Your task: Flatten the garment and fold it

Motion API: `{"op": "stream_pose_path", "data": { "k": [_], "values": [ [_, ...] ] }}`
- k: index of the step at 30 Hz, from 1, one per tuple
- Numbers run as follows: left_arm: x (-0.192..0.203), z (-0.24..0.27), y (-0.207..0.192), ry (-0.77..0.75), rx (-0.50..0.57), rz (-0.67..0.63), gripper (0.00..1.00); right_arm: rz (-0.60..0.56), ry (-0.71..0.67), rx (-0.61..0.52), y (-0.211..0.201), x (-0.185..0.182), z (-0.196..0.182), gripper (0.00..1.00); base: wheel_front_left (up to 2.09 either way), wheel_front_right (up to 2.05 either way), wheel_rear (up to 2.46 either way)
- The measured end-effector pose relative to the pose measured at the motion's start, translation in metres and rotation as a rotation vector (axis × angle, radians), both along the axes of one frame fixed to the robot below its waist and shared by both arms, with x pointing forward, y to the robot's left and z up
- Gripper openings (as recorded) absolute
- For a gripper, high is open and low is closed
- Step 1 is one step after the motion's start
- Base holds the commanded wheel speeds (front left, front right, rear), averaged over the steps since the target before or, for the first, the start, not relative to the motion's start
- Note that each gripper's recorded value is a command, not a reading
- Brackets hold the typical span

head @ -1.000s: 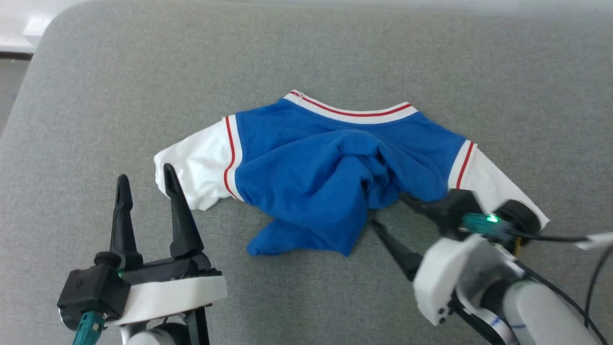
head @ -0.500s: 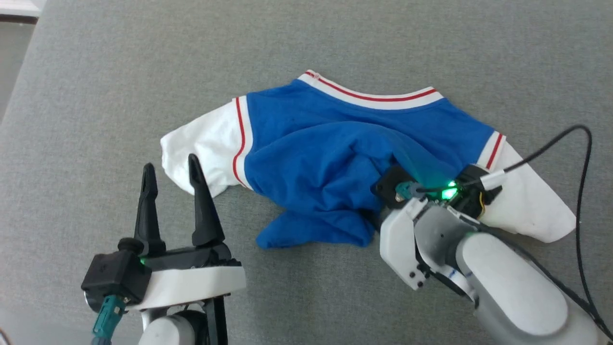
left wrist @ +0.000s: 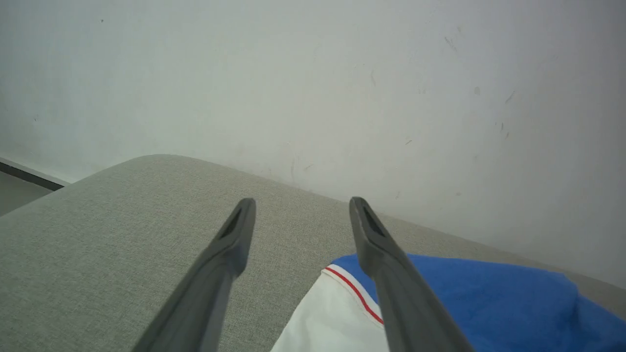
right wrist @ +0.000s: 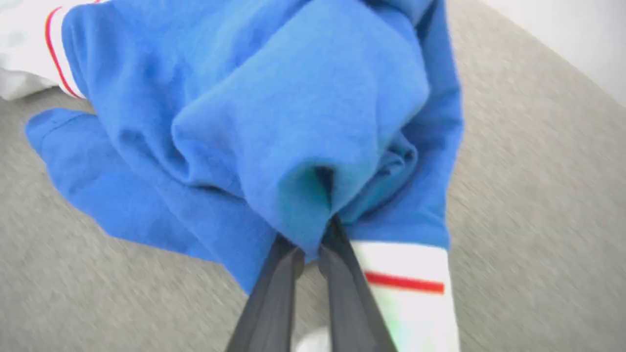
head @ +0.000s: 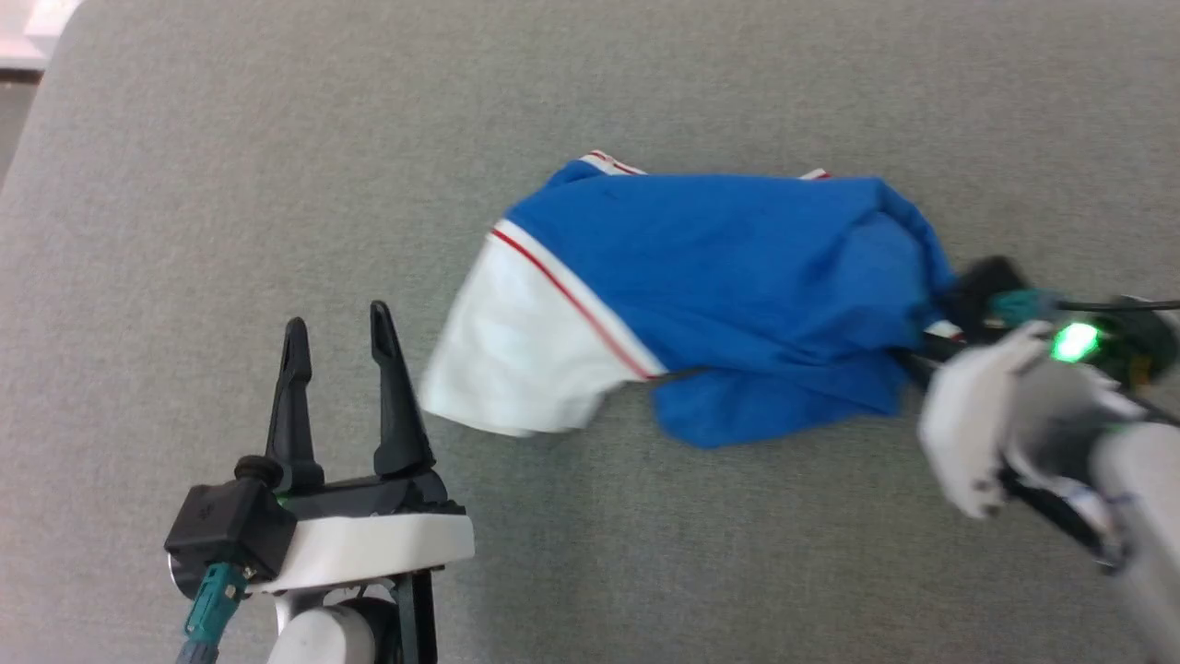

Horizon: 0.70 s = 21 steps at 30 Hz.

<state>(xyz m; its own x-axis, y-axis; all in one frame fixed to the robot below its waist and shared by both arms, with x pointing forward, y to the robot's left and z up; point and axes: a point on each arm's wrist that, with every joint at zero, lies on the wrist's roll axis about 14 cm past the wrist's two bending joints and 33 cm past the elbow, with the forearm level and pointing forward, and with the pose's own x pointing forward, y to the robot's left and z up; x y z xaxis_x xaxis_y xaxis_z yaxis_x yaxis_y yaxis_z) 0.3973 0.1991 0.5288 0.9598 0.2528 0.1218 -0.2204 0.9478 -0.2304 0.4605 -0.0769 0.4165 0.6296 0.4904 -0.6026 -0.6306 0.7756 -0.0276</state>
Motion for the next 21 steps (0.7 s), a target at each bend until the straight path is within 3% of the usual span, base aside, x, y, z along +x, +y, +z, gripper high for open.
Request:
{"op": "stream_pose_path", "data": {
  "k": [8,13,14,15,21],
  "values": [
    [0.003,0.004,-0.016,-0.016,-0.017,-0.053,1.00,-0.173,0.200,-0.172,-0.112,-0.051,-0.014,0.00,0.00,0.00,0.00],
    [0.002,0.003,-0.022,-0.015,-0.022,-0.073,1.00,-0.217,0.290,-0.090,-0.105,-0.093,-0.031,0.00,0.00,0.00,0.00],
    [0.001,0.002,-0.023,-0.013,-0.023,-0.075,1.00,-0.221,0.281,-0.058,-0.099,-0.095,-0.030,0.27,0.00,0.00,0.00],
    [0.001,0.002,-0.024,-0.010,-0.025,-0.078,1.00,-0.226,0.260,-0.023,-0.092,-0.094,-0.027,1.00,0.00,0.00,0.00],
    [-0.001,0.008,-0.029,-0.026,-0.032,-0.097,1.00,-0.245,0.075,0.195,-0.053,-0.079,0.018,1.00,0.00,0.00,0.00]
  ]
}}
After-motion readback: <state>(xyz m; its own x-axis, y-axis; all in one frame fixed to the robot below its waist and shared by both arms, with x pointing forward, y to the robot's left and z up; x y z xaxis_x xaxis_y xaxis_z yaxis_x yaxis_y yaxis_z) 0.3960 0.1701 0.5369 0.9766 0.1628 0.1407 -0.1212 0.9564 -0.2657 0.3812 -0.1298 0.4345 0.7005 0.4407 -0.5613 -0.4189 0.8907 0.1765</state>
